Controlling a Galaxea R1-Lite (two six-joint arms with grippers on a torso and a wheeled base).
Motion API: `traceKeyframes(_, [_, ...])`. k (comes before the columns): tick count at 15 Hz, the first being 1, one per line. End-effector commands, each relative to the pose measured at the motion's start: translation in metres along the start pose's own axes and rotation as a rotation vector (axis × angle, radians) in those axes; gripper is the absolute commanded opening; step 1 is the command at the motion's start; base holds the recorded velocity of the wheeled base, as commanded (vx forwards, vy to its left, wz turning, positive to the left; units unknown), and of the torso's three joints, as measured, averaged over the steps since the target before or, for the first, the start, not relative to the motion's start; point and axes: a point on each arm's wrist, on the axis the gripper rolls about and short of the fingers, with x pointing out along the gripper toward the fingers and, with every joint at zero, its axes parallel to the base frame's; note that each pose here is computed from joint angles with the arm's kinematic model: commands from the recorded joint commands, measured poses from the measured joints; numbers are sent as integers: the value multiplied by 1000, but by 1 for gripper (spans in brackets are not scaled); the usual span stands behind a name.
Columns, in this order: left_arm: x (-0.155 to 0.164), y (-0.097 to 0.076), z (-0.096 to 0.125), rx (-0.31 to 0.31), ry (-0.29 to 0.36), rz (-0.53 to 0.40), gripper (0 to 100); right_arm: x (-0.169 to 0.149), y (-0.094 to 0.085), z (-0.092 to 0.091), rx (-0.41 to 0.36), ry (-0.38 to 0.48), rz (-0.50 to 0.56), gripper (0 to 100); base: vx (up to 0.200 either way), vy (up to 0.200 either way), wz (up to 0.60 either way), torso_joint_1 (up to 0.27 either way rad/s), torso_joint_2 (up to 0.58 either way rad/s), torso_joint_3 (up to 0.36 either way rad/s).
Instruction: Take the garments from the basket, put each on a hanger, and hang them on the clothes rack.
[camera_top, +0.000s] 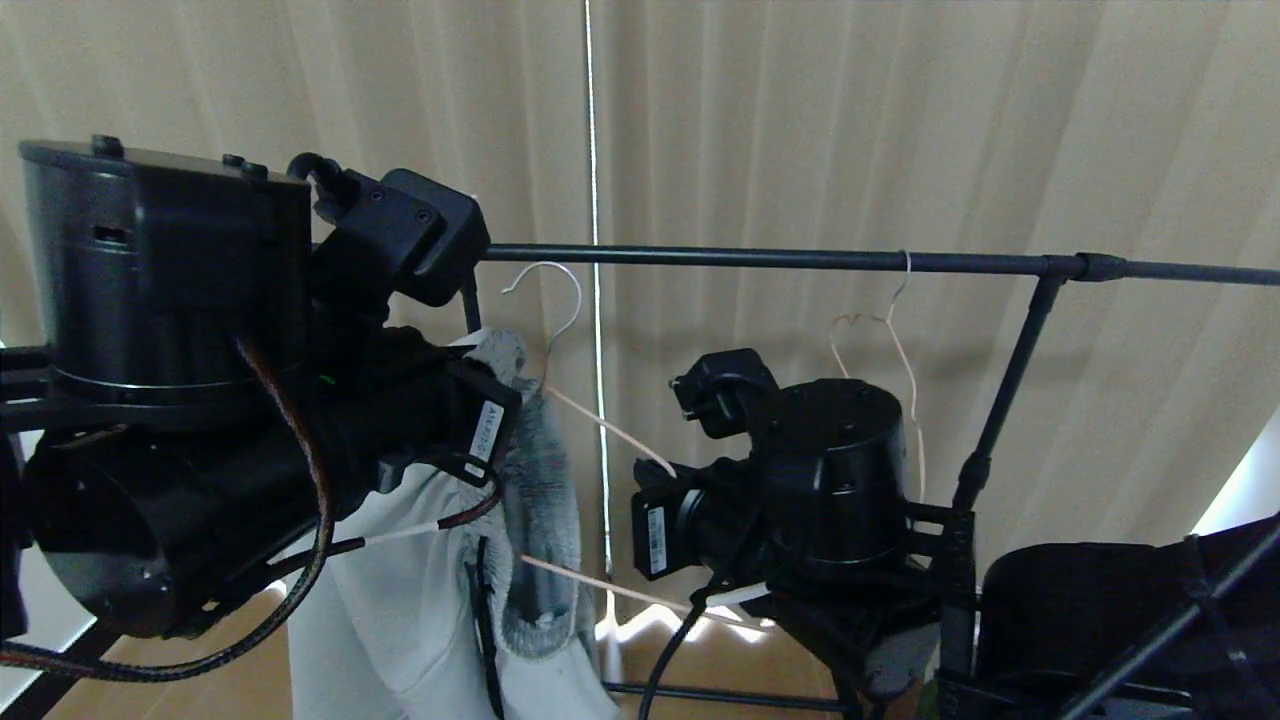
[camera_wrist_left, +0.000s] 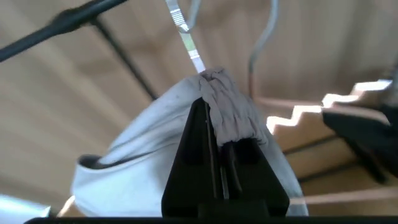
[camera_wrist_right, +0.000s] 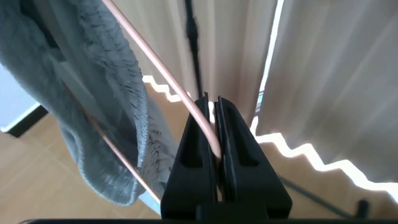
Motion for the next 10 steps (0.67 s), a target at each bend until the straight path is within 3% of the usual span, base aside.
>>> traceKeyframes(1, [-3,0,-1,1,-6,-31,0,-22,-9,19,17,-57,4,0,0,0,0,0,0,0])
traceKeyframes(6, [-13,-3,-11,-5,-33,-251,0,-42,-15,29,17,-90,17,0,0,0,0,0,0,0])
traceKeyframes(10, [-15,-5,-14,-5,-42,-332,0,-55,-19,33,-3,-109,24,0,0,0,0,0,0,0])
